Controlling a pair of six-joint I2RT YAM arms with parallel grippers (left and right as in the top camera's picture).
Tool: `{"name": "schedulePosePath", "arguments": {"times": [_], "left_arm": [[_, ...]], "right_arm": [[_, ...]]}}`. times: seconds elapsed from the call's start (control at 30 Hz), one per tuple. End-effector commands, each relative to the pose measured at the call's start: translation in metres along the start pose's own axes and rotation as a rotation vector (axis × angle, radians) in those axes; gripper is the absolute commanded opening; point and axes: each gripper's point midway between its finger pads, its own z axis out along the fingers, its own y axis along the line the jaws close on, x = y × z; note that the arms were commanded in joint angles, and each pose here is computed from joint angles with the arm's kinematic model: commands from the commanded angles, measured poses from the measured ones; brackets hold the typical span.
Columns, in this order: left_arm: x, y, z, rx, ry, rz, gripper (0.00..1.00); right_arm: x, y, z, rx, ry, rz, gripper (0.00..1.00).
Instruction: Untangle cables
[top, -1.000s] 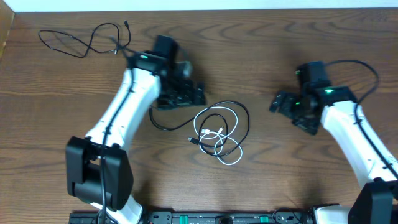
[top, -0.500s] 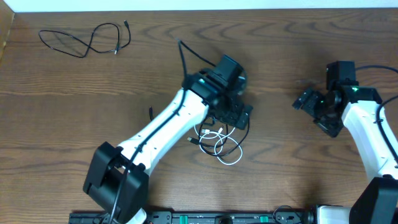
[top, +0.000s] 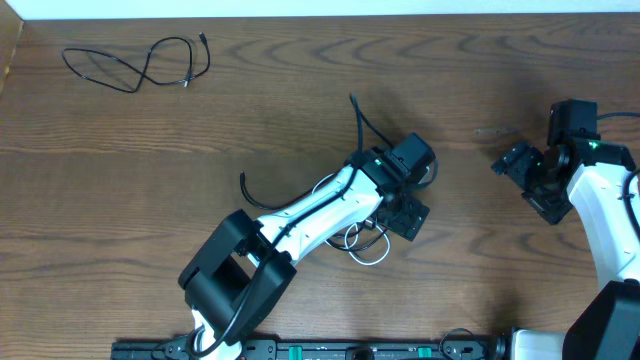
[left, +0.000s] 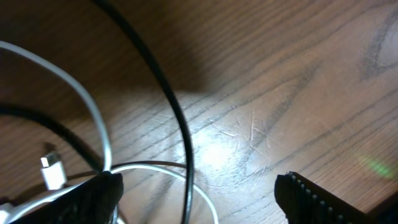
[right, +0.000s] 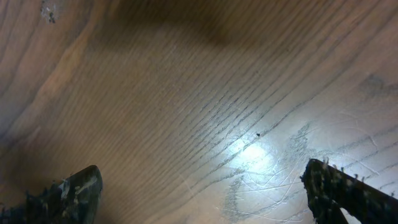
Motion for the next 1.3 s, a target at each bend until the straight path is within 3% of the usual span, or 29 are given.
{"name": "schedulePosePath", "arguments": {"times": [0.0, 0.2, 0.47, 0.57, 0.93, 1.03, 1.27], "left_arm": [[0.001, -0.002, 0.003, -0.016, 0.000, 0.008, 0.82], [0.002, 0.000, 0.004, -0.037, -0.001, 0.013, 0.65], [0.013, 0.005, 0.011, -0.045, 0.028, 0.005, 0.60], [0.015, 0.006, 0.012, -0.047, 0.034, -0.002, 0.53], [0.024, 0.012, 0.028, -0.053, 0.049, -0.026, 0.49], [0.026, 0.011, 0.029, -0.047, 0.059, -0.031, 0.38], [0.024, 0.010, 0.029, -0.042, 0.052, -0.030, 0.33]], "right_arm": [[-0.001, -0.005, 0.002, 0.018, -0.001, 0.009, 0.99], [-0.001, -0.005, 0.002, 0.019, -0.001, 0.009, 0.99], [-0.001, -0.005, 0.002, 0.018, -0.001, 0.009, 0.99], [-0.001, -0.005, 0.002, 0.018, -0.002, 0.009, 0.99], [-0.001, -0.005, 0.002, 0.018, -0.001, 0.009, 0.99], [-0.001, -0.005, 0.002, 0.019, -0.001, 0.009, 0.99], [-0.001, -0.005, 0.002, 0.018, -0.001, 0.009, 0.99]]}}
